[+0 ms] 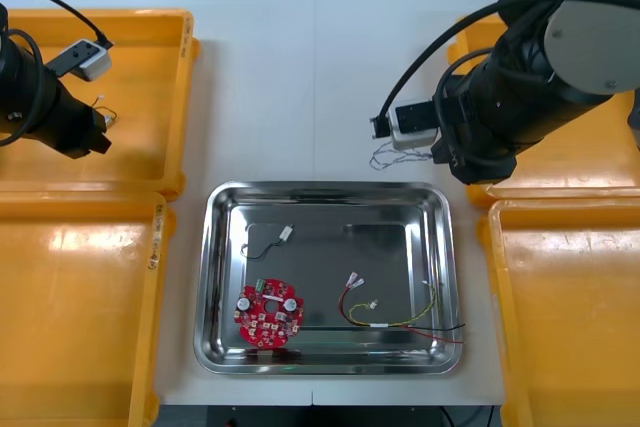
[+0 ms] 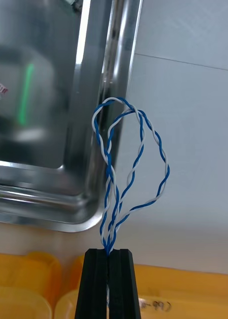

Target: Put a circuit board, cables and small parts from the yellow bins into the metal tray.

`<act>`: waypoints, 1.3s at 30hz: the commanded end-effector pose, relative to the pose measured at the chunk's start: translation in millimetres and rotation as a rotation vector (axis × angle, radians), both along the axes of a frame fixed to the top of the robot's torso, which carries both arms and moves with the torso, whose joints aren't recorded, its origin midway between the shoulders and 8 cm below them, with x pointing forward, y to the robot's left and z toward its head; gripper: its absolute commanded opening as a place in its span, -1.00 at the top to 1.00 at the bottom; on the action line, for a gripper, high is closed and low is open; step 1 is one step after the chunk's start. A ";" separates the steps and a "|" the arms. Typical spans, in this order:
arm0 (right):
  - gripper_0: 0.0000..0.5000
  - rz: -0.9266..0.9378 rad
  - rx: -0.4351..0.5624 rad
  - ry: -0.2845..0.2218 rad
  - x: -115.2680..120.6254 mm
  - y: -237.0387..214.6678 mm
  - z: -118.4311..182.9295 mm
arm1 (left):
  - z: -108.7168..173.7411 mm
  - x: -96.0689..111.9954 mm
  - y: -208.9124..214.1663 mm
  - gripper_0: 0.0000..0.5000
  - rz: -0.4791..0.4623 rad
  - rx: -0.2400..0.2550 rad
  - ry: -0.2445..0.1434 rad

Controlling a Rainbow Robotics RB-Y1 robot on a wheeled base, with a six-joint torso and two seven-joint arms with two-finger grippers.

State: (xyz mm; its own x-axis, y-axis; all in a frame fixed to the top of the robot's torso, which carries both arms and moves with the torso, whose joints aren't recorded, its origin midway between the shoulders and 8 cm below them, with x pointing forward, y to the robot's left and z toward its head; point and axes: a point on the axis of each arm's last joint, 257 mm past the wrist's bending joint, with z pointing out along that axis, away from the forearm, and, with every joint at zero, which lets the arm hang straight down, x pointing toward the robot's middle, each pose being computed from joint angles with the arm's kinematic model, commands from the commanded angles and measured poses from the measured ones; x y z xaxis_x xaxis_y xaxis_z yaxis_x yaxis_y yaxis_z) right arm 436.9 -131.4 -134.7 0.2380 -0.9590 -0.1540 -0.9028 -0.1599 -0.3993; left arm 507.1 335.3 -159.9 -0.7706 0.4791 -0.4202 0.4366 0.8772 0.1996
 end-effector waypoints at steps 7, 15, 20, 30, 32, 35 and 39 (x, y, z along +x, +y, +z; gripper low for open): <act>1.00 0.019 0.039 0.044 -21.2 40.1 -32.1 | 39.8 36.6 32.1 -1.00 -0.027 0.048 -0.116; 1.00 -0.011 0.045 0.061 -26.6 48.8 -57.4 | 35.7 53.9 41.6 -1.00 -0.110 0.090 -0.159; 1.00 -0.015 0.043 0.059 -29.5 52.7 -73.7 | 29.4 62.7 46.3 -1.00 -0.151 0.106 -0.180; 1.00 -0.024 0.055 0.045 -30.5 58.3 -93.0 | 15.5 80.9 35.3 -1.00 -0.182 0.111 -0.221; 1.00 -0.026 0.057 0.040 -30.3 59.3 -95.9 | 13.8 83.1 30.7 -1.00 -0.187 0.104 -0.224; 1.00 -0.032 0.058 0.031 -28.8 60.4 -99.3 | 13.6 85.9 25.3 -1.00 -0.191 0.099 -0.231; 1.00 -0.037 0.060 0.023 -29.0 61.3 -105.1 | 11.6 87.8 19.2 -1.00 -0.204 0.106 -0.232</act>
State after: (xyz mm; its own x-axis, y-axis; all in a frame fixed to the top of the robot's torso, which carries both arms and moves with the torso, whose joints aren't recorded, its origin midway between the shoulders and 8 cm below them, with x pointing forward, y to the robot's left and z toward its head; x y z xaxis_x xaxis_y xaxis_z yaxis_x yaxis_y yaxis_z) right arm 414.5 -80.4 -237.6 0.1989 -0.9592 -0.2007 -0.9203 -0.1124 -0.3748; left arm 577.0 369.6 -177.1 -0.6048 0.6246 -0.4941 0.5227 0.7794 0.3455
